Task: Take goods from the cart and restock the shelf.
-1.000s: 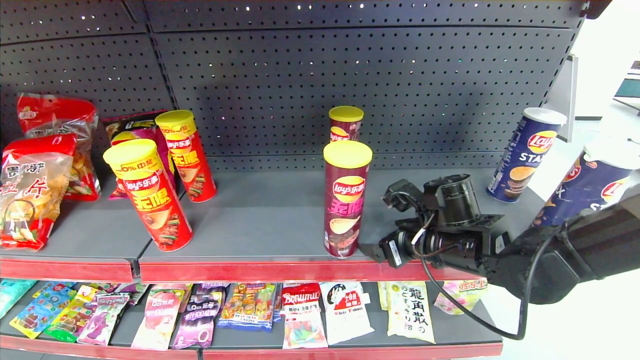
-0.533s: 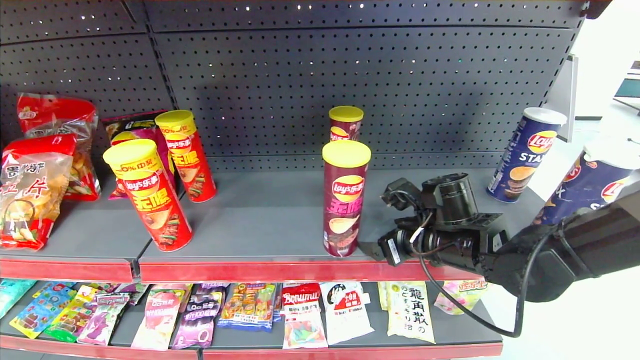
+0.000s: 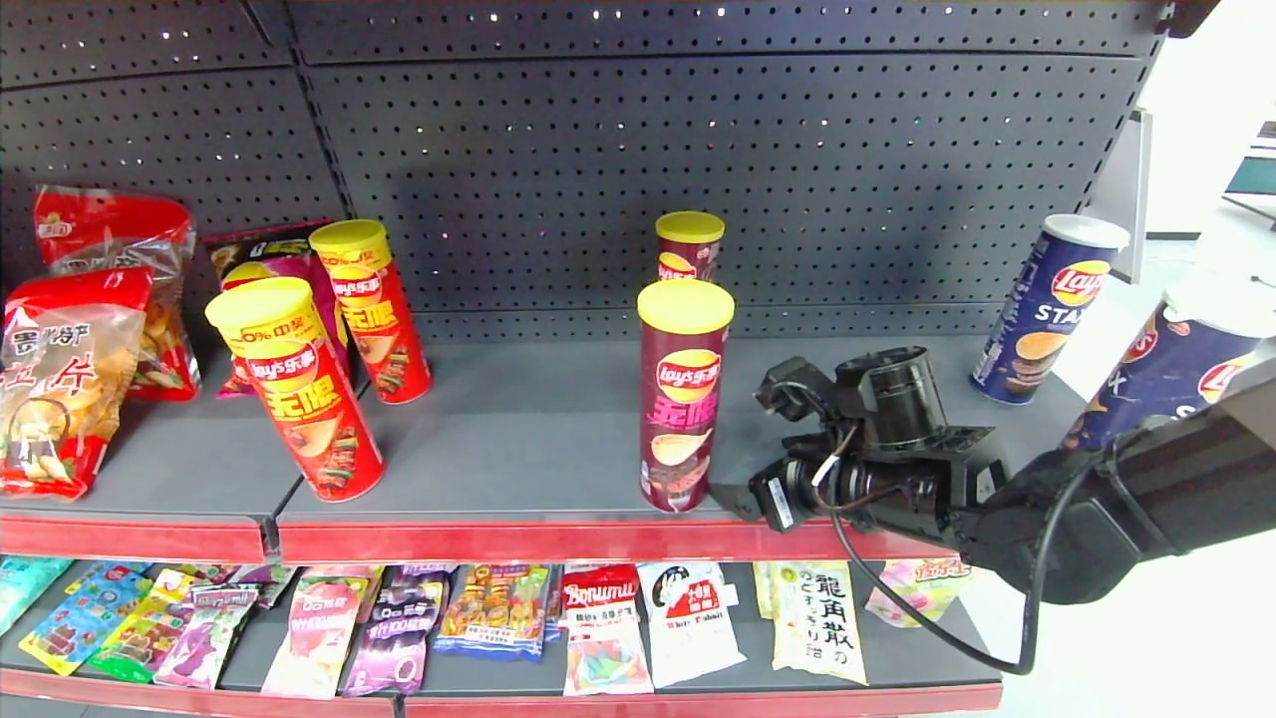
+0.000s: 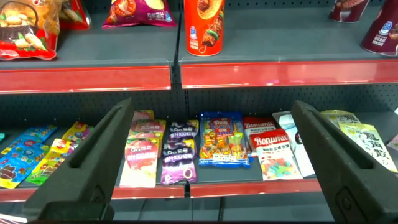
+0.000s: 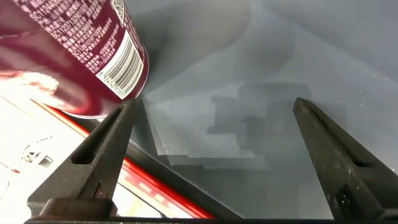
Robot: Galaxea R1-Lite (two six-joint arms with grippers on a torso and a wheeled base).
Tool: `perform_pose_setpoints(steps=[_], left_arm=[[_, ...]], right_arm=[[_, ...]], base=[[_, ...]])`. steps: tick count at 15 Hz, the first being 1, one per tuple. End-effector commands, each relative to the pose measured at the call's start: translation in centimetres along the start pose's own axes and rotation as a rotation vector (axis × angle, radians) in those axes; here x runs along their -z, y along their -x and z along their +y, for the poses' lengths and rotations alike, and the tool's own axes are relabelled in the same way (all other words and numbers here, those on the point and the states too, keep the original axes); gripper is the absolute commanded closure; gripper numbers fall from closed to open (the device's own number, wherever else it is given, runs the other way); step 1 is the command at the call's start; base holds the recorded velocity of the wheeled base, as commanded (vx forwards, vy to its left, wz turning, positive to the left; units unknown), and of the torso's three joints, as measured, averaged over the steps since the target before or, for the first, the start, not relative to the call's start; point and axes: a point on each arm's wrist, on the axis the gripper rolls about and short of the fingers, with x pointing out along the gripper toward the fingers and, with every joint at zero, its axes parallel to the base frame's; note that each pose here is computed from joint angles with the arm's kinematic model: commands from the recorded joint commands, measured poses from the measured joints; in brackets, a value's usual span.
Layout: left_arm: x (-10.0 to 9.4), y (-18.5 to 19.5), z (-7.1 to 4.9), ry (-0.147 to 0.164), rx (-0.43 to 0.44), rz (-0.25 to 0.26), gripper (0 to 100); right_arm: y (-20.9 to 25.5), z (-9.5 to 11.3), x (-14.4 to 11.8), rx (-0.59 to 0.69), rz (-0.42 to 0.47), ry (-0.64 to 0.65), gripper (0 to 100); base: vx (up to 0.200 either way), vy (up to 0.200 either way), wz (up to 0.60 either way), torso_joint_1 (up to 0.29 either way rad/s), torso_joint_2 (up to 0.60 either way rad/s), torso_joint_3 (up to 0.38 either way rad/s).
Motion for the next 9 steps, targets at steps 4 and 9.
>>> perform_pose_setpoints(steps=[4,9], left_arm=[[-0.01,0.00,0.00,0.000,-0.001,-0.002,0],[0.01,0.00,0.00,0.000,-0.001,0.000,0]], right_arm=[[-0.26,0.03,-0.15,0.000,-0.003,0.008,0],[-0.33,-0.32,-0.30,0.039,-0.005,0.022,0]], base=[[0.000,0.000,0.00,0.000,0.00,0.000],[0.000,0.000,0.00,0.000,0.00,0.000]])
